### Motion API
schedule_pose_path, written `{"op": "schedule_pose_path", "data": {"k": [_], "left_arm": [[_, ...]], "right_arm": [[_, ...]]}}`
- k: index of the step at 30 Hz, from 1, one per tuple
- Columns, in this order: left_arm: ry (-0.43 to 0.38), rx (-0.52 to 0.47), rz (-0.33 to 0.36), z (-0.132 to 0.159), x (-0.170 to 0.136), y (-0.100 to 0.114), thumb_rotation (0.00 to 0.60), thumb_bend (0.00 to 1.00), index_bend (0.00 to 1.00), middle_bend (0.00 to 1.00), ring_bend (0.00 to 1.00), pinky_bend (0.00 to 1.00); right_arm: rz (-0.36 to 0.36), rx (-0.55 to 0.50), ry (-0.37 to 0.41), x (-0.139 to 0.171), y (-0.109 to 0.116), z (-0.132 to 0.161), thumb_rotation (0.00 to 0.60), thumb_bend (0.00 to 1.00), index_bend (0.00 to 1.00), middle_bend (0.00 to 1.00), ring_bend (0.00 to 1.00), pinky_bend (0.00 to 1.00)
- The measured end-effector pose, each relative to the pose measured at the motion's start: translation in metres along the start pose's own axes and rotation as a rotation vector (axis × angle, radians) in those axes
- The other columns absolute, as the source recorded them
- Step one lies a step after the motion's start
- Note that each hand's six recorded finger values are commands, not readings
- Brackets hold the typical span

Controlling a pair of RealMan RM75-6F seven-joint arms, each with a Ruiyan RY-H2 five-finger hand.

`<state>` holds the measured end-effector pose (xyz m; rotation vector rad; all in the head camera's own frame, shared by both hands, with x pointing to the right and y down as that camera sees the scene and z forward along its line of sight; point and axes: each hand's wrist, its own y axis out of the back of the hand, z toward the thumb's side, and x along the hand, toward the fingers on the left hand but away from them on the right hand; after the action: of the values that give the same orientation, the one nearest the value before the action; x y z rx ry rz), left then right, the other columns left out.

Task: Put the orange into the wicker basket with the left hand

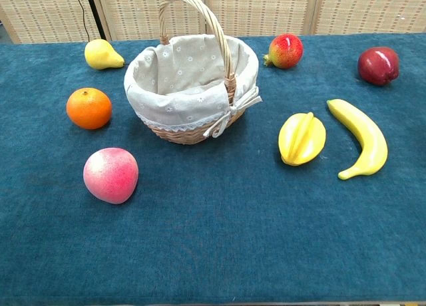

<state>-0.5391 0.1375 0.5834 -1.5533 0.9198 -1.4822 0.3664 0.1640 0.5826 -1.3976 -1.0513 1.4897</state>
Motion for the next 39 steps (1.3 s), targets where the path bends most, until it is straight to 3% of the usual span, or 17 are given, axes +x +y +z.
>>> {"op": "schedule_pose_path", "data": {"k": [27, 39], "left_arm": [[-0.040, 0.011, -0.013, 0.015, -0.003, -0.004, 0.600, 0.05, 0.00, 0.00, 0.00, 0.01], [-0.051, -0.013, -0.012, 0.023, 0.017, 0.005, 0.600, 0.05, 0.00, 0.00, 0.00, 0.01]], "right_arm": [[0.022, -0.018, 0.055, 0.010, -0.005, 0.013, 0.600, 0.00, 0.19, 0.00, 0.00, 0.00], [0.037, -0.037, 0.061, 0.007, -0.009, 0.014, 0.600, 0.00, 0.21, 0.00, 0.00, 0.00]]}}
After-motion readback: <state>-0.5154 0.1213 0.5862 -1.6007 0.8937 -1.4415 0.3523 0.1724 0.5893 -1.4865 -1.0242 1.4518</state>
